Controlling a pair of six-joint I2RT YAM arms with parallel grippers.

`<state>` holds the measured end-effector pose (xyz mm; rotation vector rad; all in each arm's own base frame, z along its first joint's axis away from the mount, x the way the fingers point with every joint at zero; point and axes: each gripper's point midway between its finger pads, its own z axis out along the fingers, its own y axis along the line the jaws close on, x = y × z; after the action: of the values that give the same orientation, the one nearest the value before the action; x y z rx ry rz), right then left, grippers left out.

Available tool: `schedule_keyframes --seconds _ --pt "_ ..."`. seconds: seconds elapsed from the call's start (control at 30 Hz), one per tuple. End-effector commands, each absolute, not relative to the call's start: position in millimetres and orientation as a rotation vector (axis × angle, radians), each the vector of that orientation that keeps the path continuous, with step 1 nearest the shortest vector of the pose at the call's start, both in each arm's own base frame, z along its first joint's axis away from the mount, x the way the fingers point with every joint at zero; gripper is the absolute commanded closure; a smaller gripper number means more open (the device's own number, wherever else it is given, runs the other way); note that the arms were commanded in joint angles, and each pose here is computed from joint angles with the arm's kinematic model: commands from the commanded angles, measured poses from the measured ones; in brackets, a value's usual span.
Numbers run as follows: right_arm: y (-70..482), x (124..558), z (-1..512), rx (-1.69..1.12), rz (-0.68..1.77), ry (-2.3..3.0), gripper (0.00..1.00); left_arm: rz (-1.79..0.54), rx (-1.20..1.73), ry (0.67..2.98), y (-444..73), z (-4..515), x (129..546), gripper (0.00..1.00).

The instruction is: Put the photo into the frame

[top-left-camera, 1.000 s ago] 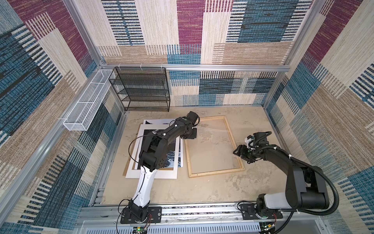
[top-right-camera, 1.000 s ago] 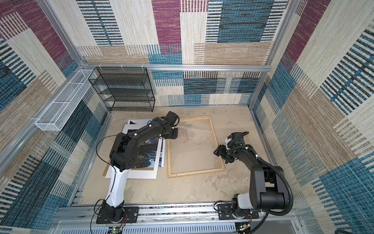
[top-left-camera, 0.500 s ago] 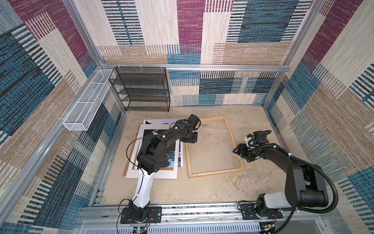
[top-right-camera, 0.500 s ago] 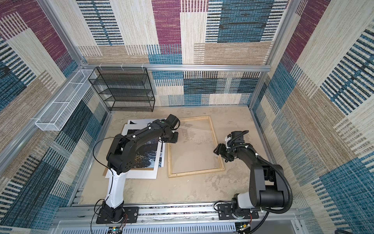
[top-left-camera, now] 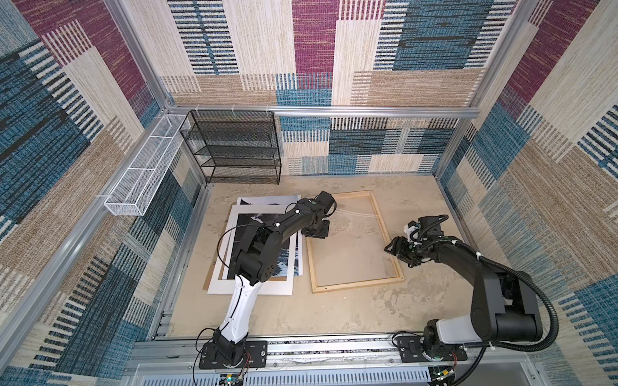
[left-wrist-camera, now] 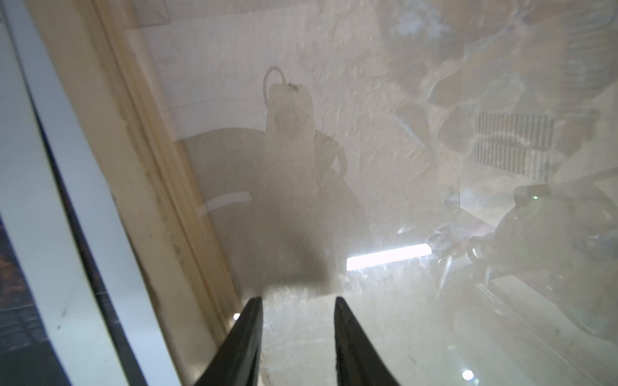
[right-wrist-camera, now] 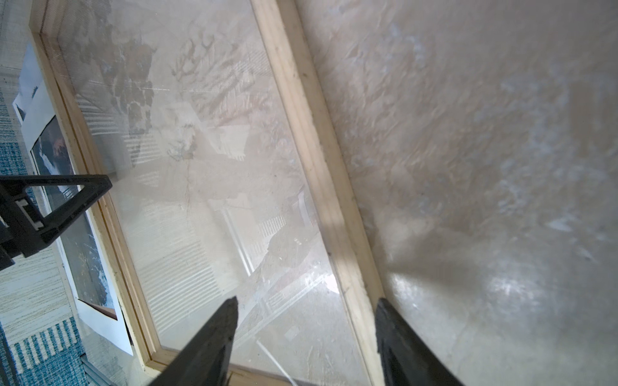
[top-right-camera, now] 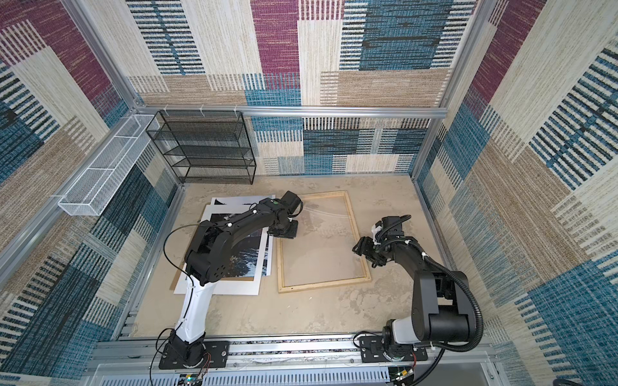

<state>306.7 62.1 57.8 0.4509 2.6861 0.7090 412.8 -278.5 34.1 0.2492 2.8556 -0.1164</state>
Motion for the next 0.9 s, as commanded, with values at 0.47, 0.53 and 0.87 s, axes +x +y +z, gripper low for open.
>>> schedule_keyframes --seconds 0.47,0.53,0.87 --pt "76.1 316.2 76.4 0.384 0.831 2.612 0.33 -0.360 0.286 2.914 -311.8 19.2 398.6 0.61" --pt "76.9 316.1 76.5 0.383 0.838 2.610 0.34 -0.380 0.293 2.909 -315.1 20.2 398.6 0.62" --pt "75.6 312.8 71.1 0.395 0.826 2.632 0.33 -0.502 0.319 2.910 -332.5 17.4 394.2 0.61"
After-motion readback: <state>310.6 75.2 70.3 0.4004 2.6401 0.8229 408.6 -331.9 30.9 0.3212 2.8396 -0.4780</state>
